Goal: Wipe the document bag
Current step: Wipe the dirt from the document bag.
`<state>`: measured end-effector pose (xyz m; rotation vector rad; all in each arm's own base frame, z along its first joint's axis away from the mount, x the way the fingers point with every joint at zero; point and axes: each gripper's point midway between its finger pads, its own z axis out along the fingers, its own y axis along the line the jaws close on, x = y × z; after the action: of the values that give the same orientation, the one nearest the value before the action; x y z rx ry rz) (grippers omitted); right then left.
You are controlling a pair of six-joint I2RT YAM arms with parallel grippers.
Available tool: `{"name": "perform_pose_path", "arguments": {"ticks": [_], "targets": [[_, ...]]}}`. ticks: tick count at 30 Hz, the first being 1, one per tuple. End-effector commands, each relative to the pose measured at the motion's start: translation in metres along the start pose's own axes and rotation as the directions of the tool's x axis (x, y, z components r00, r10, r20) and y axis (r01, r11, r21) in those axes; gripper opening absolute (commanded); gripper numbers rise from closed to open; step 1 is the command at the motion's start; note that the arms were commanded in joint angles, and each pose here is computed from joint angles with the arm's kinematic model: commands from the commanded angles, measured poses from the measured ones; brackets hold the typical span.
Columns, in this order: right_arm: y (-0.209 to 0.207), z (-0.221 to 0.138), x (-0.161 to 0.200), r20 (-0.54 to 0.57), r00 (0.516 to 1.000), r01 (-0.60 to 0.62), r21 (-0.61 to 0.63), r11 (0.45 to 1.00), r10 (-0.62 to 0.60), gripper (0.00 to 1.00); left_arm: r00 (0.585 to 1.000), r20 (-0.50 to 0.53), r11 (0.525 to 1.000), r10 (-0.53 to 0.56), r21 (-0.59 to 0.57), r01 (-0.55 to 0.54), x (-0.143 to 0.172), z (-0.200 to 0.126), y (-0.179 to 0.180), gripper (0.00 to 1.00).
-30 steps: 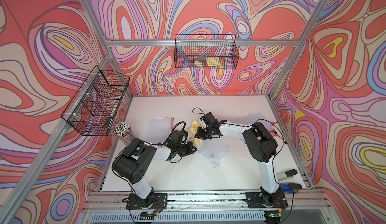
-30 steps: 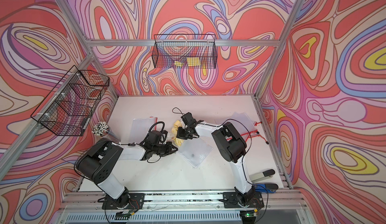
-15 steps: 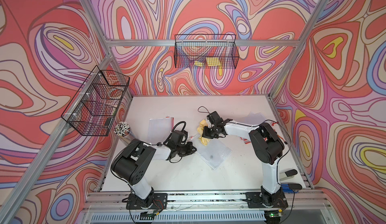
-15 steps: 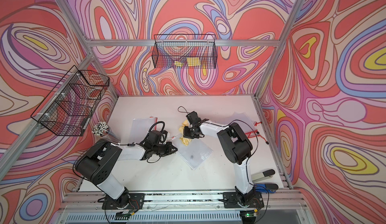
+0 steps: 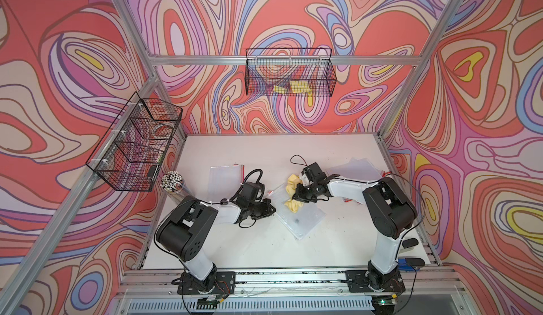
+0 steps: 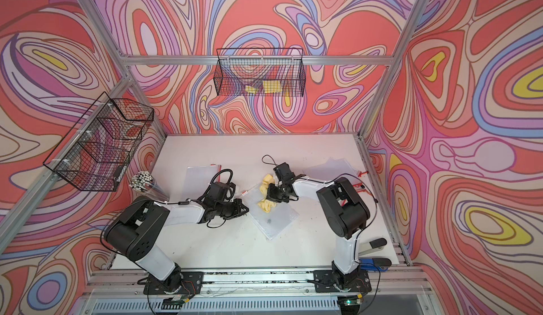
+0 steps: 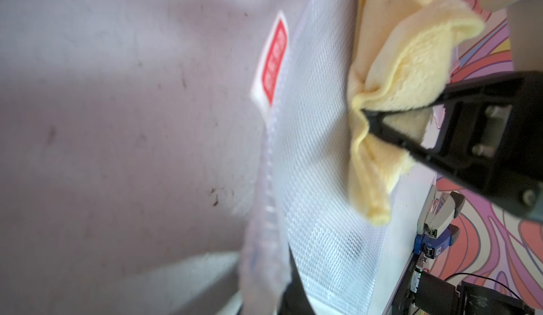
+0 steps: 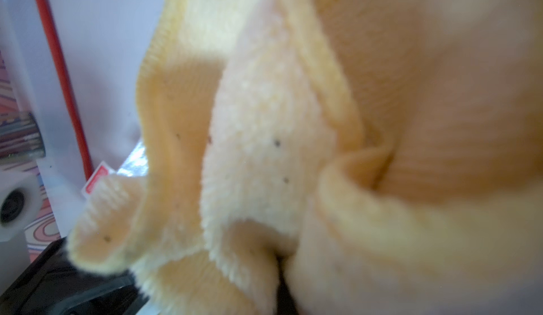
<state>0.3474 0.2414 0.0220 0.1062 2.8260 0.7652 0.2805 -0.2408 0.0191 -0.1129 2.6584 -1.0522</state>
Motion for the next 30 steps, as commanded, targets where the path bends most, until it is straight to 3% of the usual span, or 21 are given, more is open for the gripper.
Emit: {"name": "perform_pose_path", "arguments": {"ticks": [1, 5, 11, 13, 17, 24, 27, 30], "targets": [[-0.065, -0.011, 0.02, -0.05, 0.998, -0.031, 0.246, 0.969, 0.044, 0.0, 0.999, -0.012, 0.995, -0.03, -0.092, 0.029, 0.007, -0.005, 0.023, 0.0], [-0.009, 0.003, 0.03, -0.073, 0.997, 0.034, 0.142, 0.989, -0.024, 0.0, 0.999, -0.015, 0.995, -0.04, -0.09, 0.039, 0.006, -0.002, 0.024, 0.0], [0.065, 0.047, 0.083, -0.189, 0.974, 0.141, 0.06, 0.988, -0.128, 0.0, 0.999, 0.004, 0.994, -0.046, -0.098, 0.046, -0.001, -0.003, 0.023, 0.0], [0.061, 0.053, 0.091, -0.207, 0.974, 0.107, 0.047, 0.993, -0.095, 0.0, 0.999, 0.008, 0.994, -0.045, -0.102, 0.045, -0.003, -0.005, 0.024, 0.0], [0.024, 0.047, 0.092, -0.199, 0.979, 0.07, 0.138, 0.988, -0.041, 0.0, 0.999, 0.017, 0.993, -0.048, -0.109, 0.05, -0.006, -0.009, 0.026, 0.0], [-0.072, 0.002, 0.073, -0.151, 0.983, -0.055, 0.274, 0.96, 0.1, 0.0, 0.998, 0.034, 0.99, -0.056, -0.125, 0.06, -0.008, -0.016, 0.033, 0.0], [-0.075, -0.012, 0.064, -0.12, 0.99, -0.042, 0.286, 0.957, 0.079, 0.0, 0.997, 0.043, 0.99, -0.064, -0.124, 0.069, -0.009, -0.017, 0.034, 0.0], [-0.047, -0.006, 0.061, -0.122, 0.991, -0.03, 0.202, 0.979, 0.056, 0.0, 0.997, 0.035, 0.991, -0.072, -0.111, 0.076, -0.009, -0.014, 0.033, 0.0]]}}
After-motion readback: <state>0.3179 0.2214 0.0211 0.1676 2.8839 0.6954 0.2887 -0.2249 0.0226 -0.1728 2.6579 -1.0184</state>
